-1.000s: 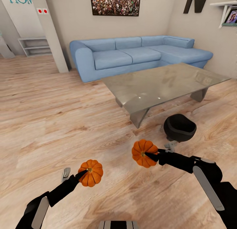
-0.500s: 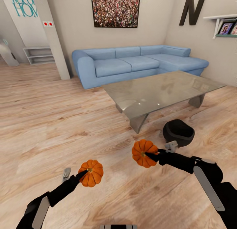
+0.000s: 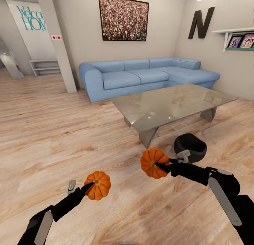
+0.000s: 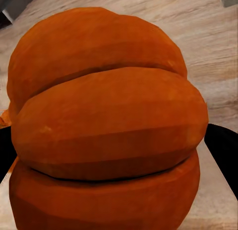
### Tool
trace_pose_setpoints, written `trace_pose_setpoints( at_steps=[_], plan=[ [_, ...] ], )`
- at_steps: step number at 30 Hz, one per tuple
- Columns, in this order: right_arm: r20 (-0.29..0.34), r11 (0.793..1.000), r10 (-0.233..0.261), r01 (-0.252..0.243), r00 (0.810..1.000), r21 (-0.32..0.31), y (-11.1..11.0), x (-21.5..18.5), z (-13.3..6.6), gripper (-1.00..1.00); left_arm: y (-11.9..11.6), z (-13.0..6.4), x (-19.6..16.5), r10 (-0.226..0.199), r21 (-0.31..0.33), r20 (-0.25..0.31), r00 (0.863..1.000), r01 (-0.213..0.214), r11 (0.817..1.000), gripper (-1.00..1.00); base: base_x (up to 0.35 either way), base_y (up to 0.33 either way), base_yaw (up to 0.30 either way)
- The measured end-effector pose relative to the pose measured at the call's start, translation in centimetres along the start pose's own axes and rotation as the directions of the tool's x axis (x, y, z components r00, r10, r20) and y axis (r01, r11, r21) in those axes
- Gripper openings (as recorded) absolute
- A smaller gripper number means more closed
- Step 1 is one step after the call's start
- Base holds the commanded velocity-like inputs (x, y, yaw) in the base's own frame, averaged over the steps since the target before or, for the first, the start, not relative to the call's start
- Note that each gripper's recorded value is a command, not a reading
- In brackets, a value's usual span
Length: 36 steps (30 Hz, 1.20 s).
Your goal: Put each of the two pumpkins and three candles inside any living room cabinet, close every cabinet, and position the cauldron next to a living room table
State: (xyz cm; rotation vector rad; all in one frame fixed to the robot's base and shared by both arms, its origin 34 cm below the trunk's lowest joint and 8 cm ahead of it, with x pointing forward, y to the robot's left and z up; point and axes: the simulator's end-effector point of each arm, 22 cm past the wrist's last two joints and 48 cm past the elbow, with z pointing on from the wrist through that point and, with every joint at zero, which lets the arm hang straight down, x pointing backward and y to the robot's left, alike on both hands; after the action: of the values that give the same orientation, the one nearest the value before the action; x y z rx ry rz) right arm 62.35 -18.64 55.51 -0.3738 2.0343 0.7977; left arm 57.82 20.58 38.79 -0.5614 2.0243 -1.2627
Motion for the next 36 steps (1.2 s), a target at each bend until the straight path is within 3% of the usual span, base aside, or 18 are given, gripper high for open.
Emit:
trace_pose_setpoints(
  at_steps=[30, 32, 33, 36],
  plan=[
    [0.086, 0.996, -0.084, 0.086, 0.993, -0.024, 4.0, -4.8, -3.2, -1.00, -5.6, -1.2, -2.5, 0.069, 0.072, 0.053, 0.996, -0.073, 0.995, -1.00, 0.000, 0.000, 0.000],
    [0.097, 0.995, -0.094, 0.097, 0.991, -0.023, 4.2, -5.3, -3.4, -1.00, -5.9, -1.3, -2.7, 0.073, 0.077, 0.057, 0.996, -0.078, 0.994, -1.00, 0.000, 0.000, 0.000],
    [0.134, 0.992, -0.124, 0.127, 0.983, -0.014, 4.3, -6.2, -3.7, -1.00, -6.1, -1.3, -2.8, 0.076, 0.080, 0.059, 0.995, -0.081, 0.994, -1.00, 0.000, 0.000, 0.000],
    [0.154, 0.983, -0.186, 0.184, 0.970, 0.027, 3.8, -7.0, -4.3, -1.00, -6.7, -1.5, -3.0, 0.082, 0.087, 0.065, 0.995, -0.087, 0.992, -1.00, 0.000, 0.000, 0.000]
  ],
)
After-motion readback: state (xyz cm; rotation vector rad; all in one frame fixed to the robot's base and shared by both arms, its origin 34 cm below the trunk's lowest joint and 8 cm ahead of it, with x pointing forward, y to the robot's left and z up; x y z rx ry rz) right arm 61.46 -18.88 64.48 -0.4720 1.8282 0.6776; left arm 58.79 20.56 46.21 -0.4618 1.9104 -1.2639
